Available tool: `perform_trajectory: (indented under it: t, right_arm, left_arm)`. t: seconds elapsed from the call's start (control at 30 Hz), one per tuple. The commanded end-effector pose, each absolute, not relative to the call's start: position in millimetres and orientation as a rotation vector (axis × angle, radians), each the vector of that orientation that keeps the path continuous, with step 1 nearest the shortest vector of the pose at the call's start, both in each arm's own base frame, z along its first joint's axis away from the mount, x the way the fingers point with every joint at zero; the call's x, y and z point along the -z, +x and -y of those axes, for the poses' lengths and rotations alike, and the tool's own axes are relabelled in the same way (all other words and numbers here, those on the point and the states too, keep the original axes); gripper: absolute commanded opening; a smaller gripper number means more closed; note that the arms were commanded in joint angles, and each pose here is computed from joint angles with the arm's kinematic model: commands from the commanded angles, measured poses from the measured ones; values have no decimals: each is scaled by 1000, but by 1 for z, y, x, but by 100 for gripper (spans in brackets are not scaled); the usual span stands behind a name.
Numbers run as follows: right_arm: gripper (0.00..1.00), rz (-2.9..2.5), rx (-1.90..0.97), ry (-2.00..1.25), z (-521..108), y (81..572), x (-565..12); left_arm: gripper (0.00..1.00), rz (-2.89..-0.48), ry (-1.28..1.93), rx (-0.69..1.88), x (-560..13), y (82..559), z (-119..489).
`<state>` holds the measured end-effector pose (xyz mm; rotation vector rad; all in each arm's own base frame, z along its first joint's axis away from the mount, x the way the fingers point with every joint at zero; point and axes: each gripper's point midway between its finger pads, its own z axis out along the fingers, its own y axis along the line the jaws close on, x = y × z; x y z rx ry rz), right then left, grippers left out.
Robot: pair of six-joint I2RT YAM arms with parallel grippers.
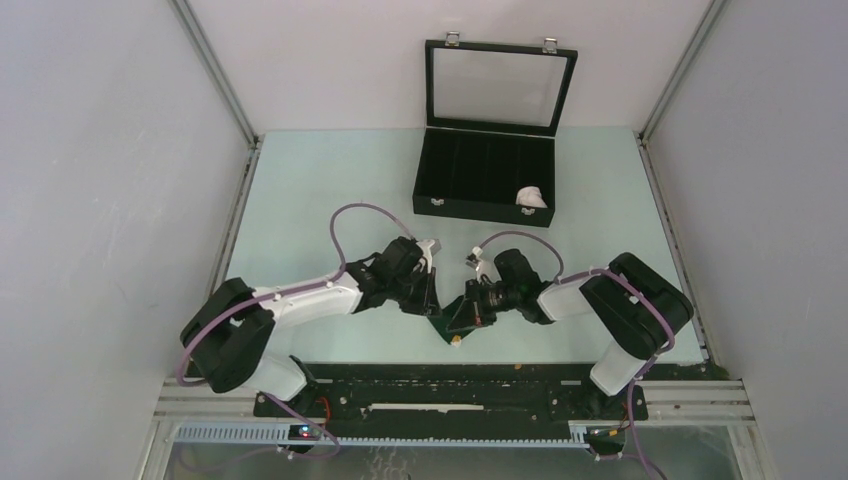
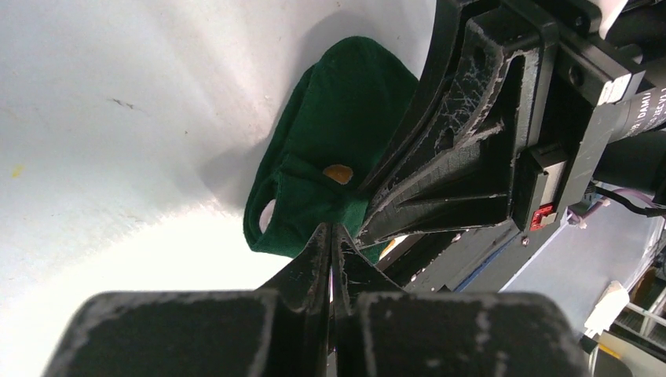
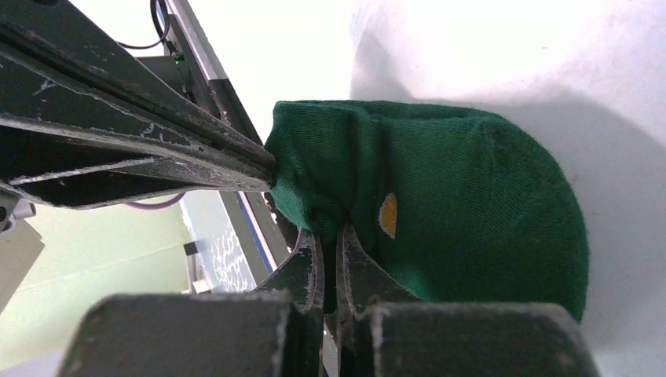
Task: Roll the socks
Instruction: Roll a pair of socks at the center of the board.
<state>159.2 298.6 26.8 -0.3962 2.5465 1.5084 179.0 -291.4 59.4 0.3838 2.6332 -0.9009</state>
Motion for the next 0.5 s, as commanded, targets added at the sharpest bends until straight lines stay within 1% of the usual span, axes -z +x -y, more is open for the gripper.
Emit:
perform_trajectory:
  t: [0.0, 0.33, 0.47]
  right_arm:
    - [0, -2783, -1326, -163, -269, 141, 14]
    - [0, -2800, -1207, -48, -257, 143, 24]
    - [4, -2783, -1195, -40, -256, 146, 21]
  left_arm:
    - [4, -2574, 451, 959, -77, 185, 309]
    - [4, -2629, 480, 927, -63, 183, 315]
    - [3, -2672, 477, 874, -52, 184, 313]
